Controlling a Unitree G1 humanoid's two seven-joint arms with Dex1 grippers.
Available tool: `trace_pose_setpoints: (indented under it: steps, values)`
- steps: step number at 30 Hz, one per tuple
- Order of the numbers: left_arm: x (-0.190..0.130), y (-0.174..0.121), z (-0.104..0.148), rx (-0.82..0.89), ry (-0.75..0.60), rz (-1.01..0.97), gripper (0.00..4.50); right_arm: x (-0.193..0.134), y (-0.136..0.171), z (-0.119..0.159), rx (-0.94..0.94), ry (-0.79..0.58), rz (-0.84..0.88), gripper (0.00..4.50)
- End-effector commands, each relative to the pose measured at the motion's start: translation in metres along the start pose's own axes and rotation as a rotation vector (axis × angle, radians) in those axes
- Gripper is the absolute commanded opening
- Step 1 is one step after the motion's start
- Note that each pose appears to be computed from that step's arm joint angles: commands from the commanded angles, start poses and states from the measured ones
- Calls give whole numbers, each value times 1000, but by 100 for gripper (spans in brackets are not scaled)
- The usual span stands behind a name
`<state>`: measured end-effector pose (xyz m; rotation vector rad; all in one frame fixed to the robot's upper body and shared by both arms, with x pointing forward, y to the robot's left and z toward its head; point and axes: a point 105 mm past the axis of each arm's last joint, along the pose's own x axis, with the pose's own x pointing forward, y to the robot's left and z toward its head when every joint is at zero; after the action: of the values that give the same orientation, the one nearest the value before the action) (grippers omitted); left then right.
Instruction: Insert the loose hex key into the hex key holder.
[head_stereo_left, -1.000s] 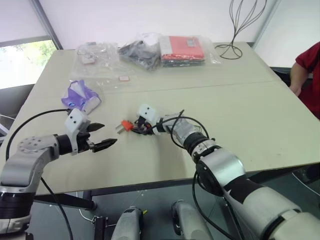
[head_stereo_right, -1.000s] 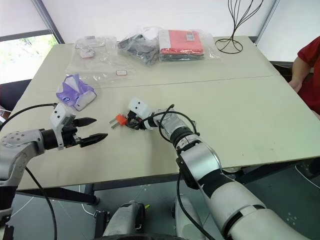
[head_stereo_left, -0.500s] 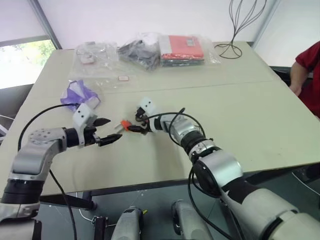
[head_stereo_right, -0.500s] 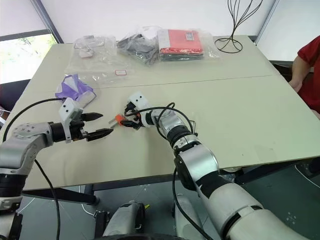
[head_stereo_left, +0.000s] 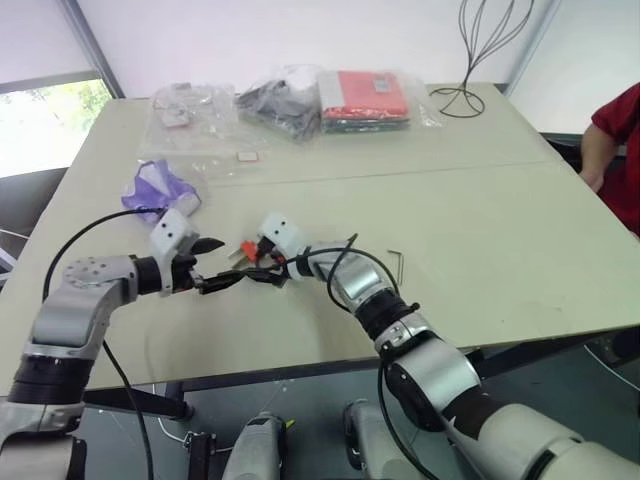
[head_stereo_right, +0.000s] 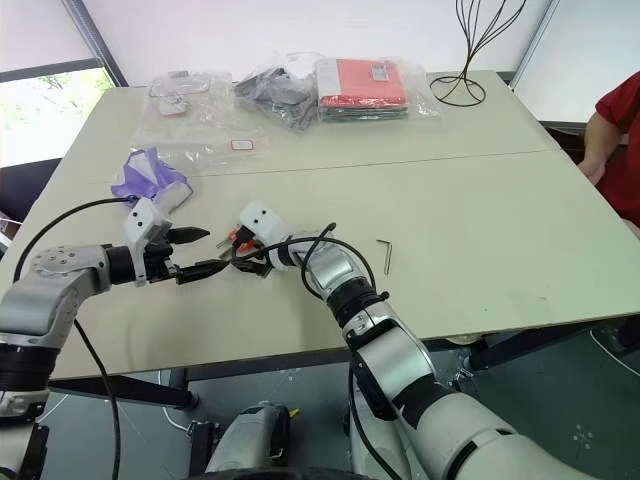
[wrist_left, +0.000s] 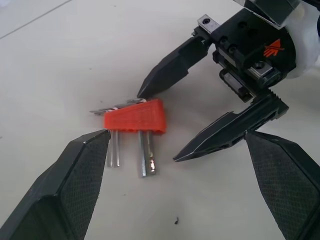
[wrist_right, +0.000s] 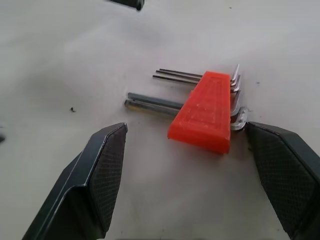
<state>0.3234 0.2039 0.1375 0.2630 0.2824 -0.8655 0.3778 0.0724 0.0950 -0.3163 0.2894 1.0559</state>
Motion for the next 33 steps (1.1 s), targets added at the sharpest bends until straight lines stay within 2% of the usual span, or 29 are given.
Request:
trace_pose_setpoints:
  steps: [1,3,5,6,10,16,20,25,28,33]
  values:
    - [-1,3,10,46,-24,10,450,2,-2,-1,15,9,-56,390]
    - [0,3,9,53,-20,12,450,2,-6,-6,39,28,-85,390]
    - [0,3,9,59,-17,12,450,2,-10,-11,50,45,-110,337]
    - [0,4,9,62,-17,12,450,2,-11,-13,50,53,-116,305]
    - [0,4,9,72,-18,15,450,1,-14,-17,28,79,-138,104]
    - [1,6,10,78,-19,17,450,0,-17,-16,-19,70,-149,102]
    - [1,8,10,76,-21,17,450,-5,-20,2,-135,-26,-136,102]
    - [0,23,23,24,-89,22,450,-41,-52,43,-438,-171,-202,102]
    - [2,39,43,-13,-159,7,450,-82,-76,74,-730,-243,-277,102]
    - [18,55,72,-46,-247,-52,450,-130,-90,102,-1174,-293,-380,102]
